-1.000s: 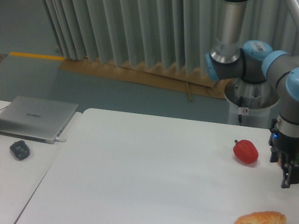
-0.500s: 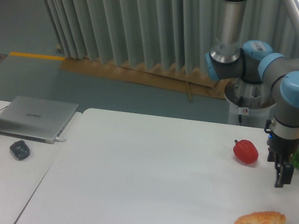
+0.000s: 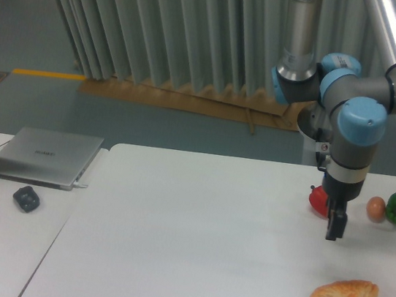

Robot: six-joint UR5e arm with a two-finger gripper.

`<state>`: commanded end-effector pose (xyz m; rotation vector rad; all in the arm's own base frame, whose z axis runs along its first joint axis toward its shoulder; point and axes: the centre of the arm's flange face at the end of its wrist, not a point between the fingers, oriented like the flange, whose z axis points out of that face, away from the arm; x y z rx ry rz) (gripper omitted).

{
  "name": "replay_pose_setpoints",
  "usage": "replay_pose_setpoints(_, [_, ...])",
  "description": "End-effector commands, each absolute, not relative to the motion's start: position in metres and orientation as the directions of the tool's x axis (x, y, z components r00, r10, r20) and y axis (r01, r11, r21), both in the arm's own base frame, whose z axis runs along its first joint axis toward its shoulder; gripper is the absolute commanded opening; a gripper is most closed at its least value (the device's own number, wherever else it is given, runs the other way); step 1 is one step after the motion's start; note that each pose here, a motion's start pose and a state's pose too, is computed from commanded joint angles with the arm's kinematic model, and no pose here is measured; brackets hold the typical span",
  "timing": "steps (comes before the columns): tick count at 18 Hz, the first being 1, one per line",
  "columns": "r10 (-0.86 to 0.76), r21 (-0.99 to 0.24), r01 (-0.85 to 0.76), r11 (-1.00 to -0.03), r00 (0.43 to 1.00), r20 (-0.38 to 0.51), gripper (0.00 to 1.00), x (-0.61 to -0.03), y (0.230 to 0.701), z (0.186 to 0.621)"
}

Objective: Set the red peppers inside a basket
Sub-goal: 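Lower the open gripper down over the red bell pepper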

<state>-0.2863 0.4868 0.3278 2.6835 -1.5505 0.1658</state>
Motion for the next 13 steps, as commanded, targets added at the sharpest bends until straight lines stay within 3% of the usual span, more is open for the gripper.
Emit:
replay_pose_setpoints(1, [-0.871,-0.007,-0.879,-0.477,0.472,0.136,1.00,-0.287,0.483,0.327])
replay_pose_setpoints(4, [-0.927,-0.013,-0.943,-0.333,0.324,0.188,1.00,-0.287,0.468,0.329])
replay_pose_setpoints(13, [-0.927,0.097,-0.977,-0.189,0.210,0.311,1.00,-0.263,0.460,0.304])
